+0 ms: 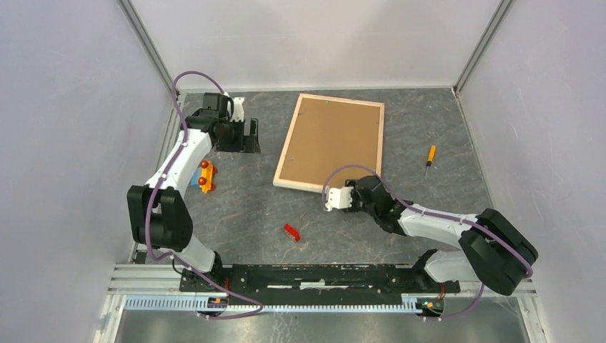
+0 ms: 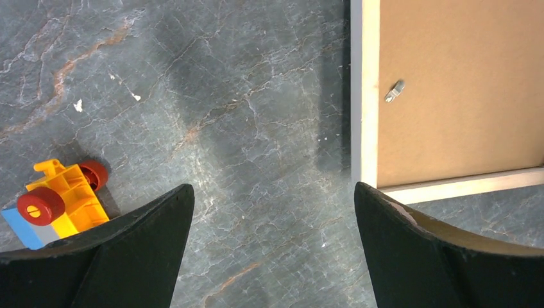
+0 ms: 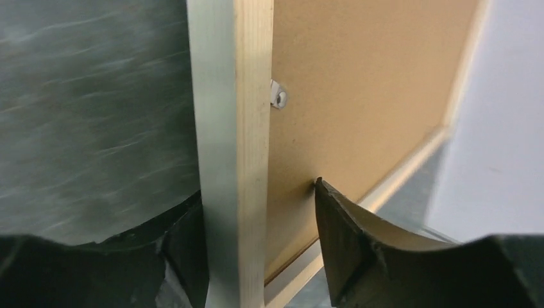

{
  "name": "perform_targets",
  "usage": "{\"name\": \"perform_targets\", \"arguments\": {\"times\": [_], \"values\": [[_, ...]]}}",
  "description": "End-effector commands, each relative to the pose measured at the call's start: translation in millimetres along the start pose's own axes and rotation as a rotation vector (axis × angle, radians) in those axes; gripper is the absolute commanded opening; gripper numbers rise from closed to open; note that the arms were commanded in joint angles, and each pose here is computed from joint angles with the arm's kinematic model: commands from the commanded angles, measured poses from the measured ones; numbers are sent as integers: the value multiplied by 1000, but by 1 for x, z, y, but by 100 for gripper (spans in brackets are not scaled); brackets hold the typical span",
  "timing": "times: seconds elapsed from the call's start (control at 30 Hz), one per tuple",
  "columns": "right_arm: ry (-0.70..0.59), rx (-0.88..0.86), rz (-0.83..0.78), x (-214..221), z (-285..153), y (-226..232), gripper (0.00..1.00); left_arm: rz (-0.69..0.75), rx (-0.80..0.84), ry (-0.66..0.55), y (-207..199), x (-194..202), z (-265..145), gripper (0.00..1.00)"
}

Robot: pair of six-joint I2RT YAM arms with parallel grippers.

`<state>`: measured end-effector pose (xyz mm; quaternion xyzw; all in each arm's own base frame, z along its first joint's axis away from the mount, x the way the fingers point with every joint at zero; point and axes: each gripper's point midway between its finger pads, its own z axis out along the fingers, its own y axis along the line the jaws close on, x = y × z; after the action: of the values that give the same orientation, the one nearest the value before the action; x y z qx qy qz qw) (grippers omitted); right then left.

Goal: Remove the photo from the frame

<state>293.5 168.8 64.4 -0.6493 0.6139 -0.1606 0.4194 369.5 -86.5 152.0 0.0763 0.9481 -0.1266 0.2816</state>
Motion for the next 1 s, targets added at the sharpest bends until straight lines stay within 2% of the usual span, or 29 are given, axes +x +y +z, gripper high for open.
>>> {"name": "perform_targets", "arguments": {"times": [0.0,0.07,0.23,0.4,0.57,0.7,0.8,0.97], "values": [[-25,-178,86,4,-3,51,66,-16,37,-52,-8,-11,2,100],[-31,-198,93,1,-5,52,74,-16,49,-46,-10,-10,5,100],[-68,-228,138,-16,-11,40,86,-17,82,-45,-14,-15,14,100],[-114,-285,263,-29,-20,15,98,10,113,-33,-23,-20,25,100],[-137,-292,471,-29,-22,-36,98,45,112,-7,-33,-22,47,100],[-50,-283,696,2,-1,-67,98,77,127,7,-48,-30,73,99],[-12,-283,860,24,19,-87,98,106,146,33,-62,-35,95,94],[47,-264,1005,61,50,-107,98,120,139,76,-70,-44,127,86]]}}
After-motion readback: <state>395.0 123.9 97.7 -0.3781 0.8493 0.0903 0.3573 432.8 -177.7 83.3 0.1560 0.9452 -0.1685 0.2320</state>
